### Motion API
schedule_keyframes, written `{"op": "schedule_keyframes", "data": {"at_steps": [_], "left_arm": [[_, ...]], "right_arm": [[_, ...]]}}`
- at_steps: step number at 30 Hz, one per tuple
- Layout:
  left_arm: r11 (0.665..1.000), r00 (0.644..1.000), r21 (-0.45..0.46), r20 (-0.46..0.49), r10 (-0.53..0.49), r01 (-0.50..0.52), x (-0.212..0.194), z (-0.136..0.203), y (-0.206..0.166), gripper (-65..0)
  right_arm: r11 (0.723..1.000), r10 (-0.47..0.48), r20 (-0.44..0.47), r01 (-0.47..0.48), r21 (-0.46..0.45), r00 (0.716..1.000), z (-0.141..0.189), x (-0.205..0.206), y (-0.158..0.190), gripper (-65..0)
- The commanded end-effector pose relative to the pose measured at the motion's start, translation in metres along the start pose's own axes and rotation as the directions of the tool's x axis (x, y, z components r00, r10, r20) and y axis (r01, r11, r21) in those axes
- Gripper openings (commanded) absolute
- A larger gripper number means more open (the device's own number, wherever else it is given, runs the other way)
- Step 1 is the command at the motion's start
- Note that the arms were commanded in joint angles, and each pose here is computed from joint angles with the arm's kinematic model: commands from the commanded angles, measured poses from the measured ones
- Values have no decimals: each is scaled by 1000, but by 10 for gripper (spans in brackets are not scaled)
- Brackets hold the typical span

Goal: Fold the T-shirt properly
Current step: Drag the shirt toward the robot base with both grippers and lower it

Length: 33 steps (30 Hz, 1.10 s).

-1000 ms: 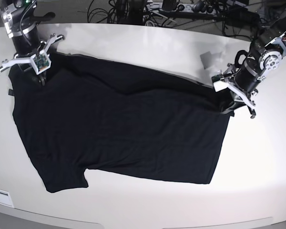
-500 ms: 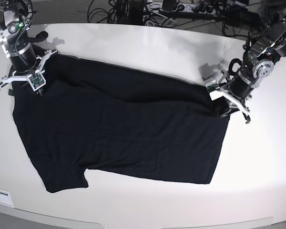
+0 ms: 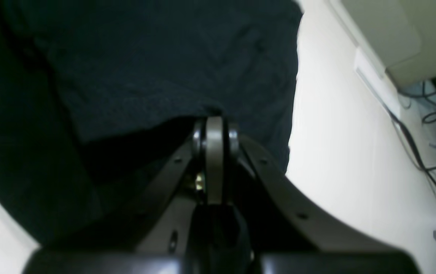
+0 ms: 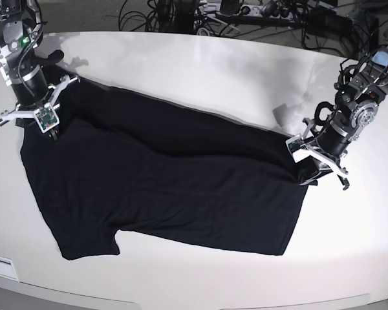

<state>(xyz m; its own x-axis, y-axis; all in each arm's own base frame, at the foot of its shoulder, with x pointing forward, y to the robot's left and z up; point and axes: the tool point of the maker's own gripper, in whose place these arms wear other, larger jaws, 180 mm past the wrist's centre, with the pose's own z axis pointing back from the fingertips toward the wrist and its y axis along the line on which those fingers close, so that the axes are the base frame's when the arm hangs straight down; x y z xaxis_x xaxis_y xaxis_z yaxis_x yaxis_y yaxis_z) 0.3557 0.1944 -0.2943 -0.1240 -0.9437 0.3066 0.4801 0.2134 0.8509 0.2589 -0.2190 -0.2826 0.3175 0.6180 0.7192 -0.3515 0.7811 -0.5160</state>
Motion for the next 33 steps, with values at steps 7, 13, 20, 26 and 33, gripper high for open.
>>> {"op": "schedule_keyframes", "data": {"at_steps": [7, 13, 20, 26, 33], "left_arm": [[999, 1000, 49, 11, -16, 16, 1, 1, 19, -650], [999, 999, 52, 40, -14, 12, 7, 1, 19, -650], [892, 977, 401, 50, 208, -210, 11, -1, 92, -415], [894, 939, 292, 49, 342, -341, 15, -13, 71, -650], [956, 961, 100, 48, 274, -278, 23, -24, 35, -650]], "right_arm": [[998, 35, 79, -40, 56, 996, 0, 21, -7, -650], [997, 36, 87, -42, 61, 996, 0, 22, -6, -650], [974, -30, 120, 56, -221, 992, -2, 35, -66, -444], [990, -127, 44, 129, -59, 991, -7, 20, -34, -650], [985, -173, -12, 173, 14, 985, -15, -3, -9, -650]]}}
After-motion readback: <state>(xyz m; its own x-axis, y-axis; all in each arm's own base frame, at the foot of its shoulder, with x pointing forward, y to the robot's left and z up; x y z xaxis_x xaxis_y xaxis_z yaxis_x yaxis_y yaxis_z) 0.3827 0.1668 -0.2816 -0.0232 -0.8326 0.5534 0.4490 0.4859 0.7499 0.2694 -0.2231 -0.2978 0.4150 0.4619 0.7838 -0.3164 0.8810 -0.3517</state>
